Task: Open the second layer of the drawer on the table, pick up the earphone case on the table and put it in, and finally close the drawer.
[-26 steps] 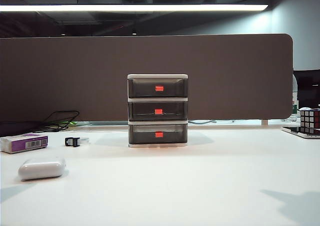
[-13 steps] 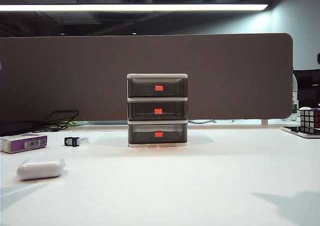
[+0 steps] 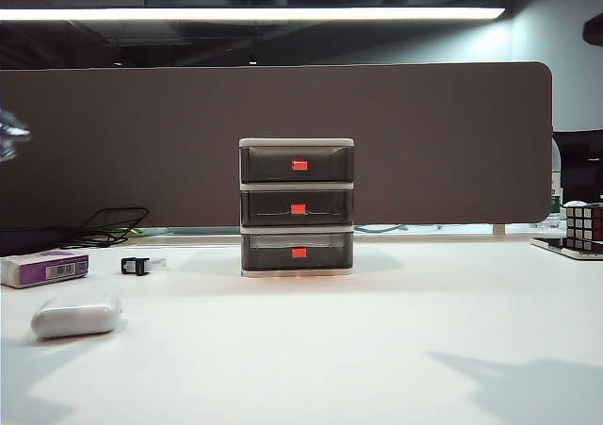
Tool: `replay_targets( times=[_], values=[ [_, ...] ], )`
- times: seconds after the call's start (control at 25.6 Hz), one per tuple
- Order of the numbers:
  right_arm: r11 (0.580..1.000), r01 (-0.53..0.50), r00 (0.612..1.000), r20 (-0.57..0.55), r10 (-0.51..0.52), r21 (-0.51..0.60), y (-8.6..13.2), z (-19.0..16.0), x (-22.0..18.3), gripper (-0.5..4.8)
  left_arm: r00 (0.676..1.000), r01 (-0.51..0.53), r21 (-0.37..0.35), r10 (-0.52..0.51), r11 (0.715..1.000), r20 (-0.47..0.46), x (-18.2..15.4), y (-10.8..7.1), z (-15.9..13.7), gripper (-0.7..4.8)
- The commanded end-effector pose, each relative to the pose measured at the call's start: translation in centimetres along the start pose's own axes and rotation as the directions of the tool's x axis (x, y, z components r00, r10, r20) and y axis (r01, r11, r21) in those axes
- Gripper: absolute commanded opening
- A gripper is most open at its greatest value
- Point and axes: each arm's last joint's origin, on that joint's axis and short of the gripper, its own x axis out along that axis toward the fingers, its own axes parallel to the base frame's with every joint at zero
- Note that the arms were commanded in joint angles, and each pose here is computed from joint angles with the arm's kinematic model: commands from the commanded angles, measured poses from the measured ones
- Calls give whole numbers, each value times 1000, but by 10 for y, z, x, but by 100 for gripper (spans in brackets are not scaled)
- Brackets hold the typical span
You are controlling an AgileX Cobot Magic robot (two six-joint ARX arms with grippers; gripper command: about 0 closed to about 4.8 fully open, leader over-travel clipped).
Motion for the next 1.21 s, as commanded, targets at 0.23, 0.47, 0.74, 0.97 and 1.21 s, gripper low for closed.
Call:
replay_targets(
  times=[0.23,0.47,0.74,0.97,1.21],
  values=[
    [1000,-3,999,-43,3,-13,0,30,28,-5,993,116,94,-116,989,-9,58,-19,38,166],
    [998,-24,999,-47,22,-49,-7,53,56,-5,987,132,71,-125,989,-99,107,-18,39,313],
    [998,-41,995,-98,37,-38,-20,76,101,-5,974,200,41,-194,979,-118,140,-17,35,313],
    [996,-81,983,-168,75,-30,-44,94,166,-5,969,177,-56,-184,983,-166,169,-12,35,313],
    [996,-83,980,-183,78,-20,-66,105,221,-5,973,164,85,-147,983,-175,182,-10,30,313]
  ],
)
